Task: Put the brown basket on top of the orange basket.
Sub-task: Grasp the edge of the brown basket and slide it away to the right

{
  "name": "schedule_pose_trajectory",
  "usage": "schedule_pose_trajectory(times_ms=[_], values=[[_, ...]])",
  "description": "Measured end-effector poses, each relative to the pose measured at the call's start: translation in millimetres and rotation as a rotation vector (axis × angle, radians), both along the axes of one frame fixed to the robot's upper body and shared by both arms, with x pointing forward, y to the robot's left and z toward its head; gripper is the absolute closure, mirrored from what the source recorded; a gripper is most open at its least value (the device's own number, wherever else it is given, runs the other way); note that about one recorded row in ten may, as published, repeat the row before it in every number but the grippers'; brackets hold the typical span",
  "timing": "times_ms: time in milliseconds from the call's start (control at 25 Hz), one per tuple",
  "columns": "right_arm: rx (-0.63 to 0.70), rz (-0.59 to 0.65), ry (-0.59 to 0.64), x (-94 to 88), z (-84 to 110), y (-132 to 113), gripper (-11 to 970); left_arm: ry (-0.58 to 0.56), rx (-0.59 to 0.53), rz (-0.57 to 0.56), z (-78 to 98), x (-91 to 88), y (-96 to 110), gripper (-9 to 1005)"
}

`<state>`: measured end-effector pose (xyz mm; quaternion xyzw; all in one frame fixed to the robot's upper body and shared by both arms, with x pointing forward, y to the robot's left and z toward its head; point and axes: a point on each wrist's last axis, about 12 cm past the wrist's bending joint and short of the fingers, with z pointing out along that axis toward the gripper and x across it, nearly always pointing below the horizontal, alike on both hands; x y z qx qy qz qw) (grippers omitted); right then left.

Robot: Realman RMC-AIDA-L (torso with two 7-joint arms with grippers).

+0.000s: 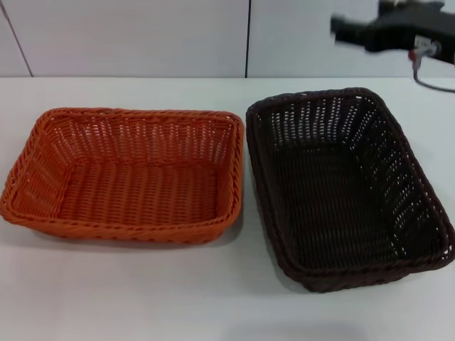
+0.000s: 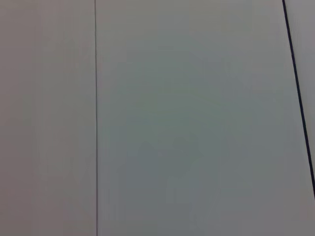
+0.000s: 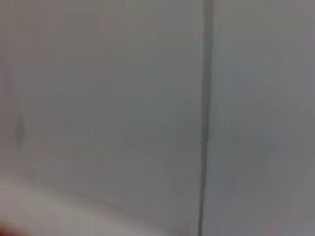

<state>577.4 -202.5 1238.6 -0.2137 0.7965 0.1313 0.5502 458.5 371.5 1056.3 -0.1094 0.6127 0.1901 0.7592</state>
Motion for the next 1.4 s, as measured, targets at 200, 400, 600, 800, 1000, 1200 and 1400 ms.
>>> schedule_pose_trajectory(times_ms=[200,400,600,800,1000,1200,1400], values=[[-0.211,0.181,0.163,-21.0,18.5,2,152,0.023,0.000,-0.002,-5.0,2.8,0,191],[-0.388,0.376,0.276,-39.9,24.1,3,156,0.037,-0.017,0.015,-9.5,5.4,2,192],[-0.501,0.587,0.377,-61.4,16.3,11,160,0.048,-0.041,0.048,-13.4,3.9,6,192],[-0.550,0.684,0.423,-75.7,14.3,9,164,0.051,-0.067,0.083,-15.8,0.6,11,191],[-0.574,0.707,0.467,-76.2,8.1,7,168,0.056,-0.084,0.101,-18.4,-2.8,12,191],[-0.612,0.719,0.528,-67.0,-7.4,8,171,0.062,-0.085,0.092,-19.7,-3.1,9,191],[-0.628,0.749,0.583,-56.3,-25.7,19,175,0.064,-0.085,0.086,-19.9,-2.5,8,191]])
